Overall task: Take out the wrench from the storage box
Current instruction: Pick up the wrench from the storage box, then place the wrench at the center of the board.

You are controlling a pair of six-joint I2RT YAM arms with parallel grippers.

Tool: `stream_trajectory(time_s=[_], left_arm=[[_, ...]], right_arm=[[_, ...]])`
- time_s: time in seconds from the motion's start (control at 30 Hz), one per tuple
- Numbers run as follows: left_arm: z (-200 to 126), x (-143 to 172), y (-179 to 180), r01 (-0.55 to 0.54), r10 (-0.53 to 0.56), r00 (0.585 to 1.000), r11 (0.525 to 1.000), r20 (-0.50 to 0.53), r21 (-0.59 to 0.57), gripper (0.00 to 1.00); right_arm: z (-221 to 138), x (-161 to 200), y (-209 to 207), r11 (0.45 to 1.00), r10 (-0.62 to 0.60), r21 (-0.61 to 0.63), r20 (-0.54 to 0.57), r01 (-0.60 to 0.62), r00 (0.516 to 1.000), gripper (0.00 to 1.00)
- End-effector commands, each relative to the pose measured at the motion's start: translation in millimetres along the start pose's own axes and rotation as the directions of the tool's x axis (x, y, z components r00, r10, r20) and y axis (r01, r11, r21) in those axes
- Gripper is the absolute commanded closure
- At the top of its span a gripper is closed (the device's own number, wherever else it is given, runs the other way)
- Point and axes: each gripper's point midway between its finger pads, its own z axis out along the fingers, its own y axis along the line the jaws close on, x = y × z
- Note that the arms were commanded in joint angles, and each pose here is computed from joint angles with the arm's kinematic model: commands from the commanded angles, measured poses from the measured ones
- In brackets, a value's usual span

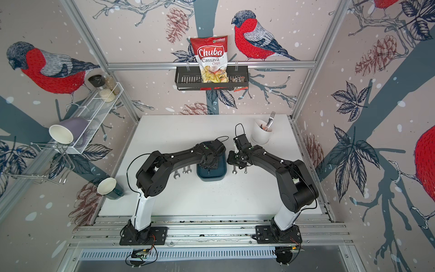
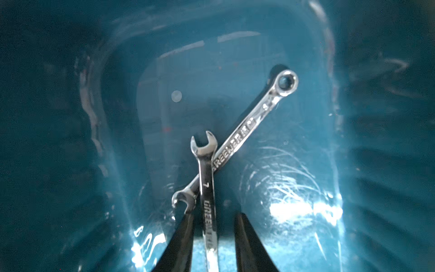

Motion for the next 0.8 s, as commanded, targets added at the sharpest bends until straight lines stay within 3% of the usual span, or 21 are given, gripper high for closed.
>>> stream_trajectory(time_s=[0.0,0.17,0.27,0.77], left_arm=[[11.9,18.0,11.7,-0.022,0.02,0.998,0.999,-0.061,-0.048,0.67],[11.3,16.5,9.2,-0.027,0.025,0.998,0.999,-0.055,-0.034,0.85],[4.9,11.5,7.7,-0.03,0.029,0.999,0.999,-0.037,-0.023,0.91],[-43.2,-19.9,2.6,-0.023,0.021,0.999,0.999,0.049,0.045,0.93]], right_arm=[[-1.7,-1.7,0.8,1.0,-0.004,-0.004,0.009,0.004,1.0,0.59],[-2.7,-0.8,0.5,1.0,-0.005,-0.004,0.008,0.005,1.0,0.59],[-2.9,-1.2,1.1,1.0,-0.005,-0.005,0.009,0.005,1.0,0.59],[-10.1,-4.1,3.6,1.0,-0.006,-0.014,0.022,0.006,1.0,0.59]])
